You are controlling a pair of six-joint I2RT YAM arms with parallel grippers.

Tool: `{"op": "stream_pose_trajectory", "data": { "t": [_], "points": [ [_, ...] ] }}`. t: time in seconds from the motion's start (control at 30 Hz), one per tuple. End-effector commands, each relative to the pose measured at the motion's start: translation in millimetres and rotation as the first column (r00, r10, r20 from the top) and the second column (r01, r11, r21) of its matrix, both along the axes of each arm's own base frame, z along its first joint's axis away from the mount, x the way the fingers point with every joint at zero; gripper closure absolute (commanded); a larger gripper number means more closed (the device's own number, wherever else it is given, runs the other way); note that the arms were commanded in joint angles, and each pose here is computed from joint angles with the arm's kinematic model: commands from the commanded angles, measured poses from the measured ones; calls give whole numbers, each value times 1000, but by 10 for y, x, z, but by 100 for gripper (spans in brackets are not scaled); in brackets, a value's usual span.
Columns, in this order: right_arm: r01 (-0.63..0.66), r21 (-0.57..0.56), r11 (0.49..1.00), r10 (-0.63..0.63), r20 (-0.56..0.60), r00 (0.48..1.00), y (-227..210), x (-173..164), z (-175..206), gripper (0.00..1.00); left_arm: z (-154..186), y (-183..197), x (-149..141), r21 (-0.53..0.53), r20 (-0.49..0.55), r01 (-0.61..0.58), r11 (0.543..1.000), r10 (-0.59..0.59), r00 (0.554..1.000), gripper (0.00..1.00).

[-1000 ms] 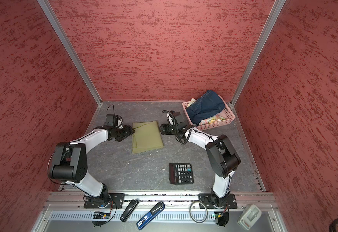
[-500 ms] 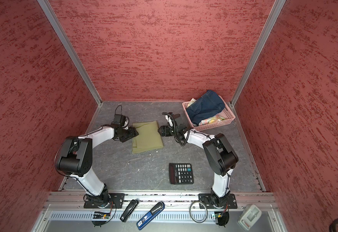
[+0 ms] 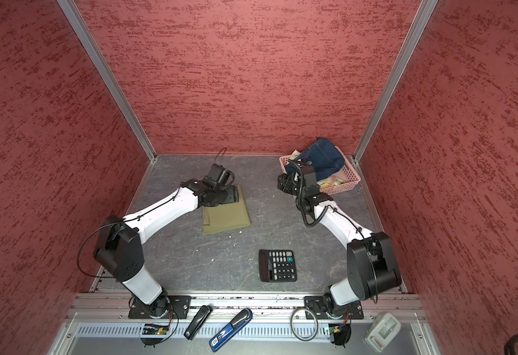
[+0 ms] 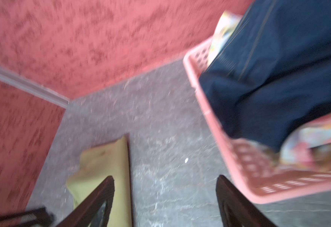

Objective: Fold and stack skirts
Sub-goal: Move the skirt to the top-left of the table.

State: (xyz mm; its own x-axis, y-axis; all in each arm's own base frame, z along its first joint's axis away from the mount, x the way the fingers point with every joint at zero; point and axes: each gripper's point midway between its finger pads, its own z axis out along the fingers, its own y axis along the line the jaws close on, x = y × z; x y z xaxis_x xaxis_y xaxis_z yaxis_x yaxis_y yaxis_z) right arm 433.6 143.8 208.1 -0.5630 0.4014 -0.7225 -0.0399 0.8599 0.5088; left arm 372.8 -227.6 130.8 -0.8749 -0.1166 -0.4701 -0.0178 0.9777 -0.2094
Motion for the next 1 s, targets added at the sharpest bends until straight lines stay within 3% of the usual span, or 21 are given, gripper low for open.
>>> {"op": "stream_pose_trajectory", "data": {
  "t": [0.0,0.2,0.37,0.63,0.97],
  "points": [
    [71,-31,997,-72,-38,997,-147,-25,-45,18,-296,4,-243,97,-125,-47,994,59,990,22],
    [72,-1,997,-72,-27,997,-163,-105,-11,18,-488,-182,-304,-24,-214,-146,989,138,967,20],
    [53,17,998,-53,-22,998,-131,-139,27,19,-670,-26,-221,45,-262,-200,979,205,943,20],
    [44,22,999,-44,3,999,-125,-157,118,19,-930,356,-117,67,-350,-307,949,310,884,20],
    [21,25,999,-22,12,1000,-95,-188,143,19,-1162,904,263,115,-430,-424,899,429,794,20]
  ]
}}
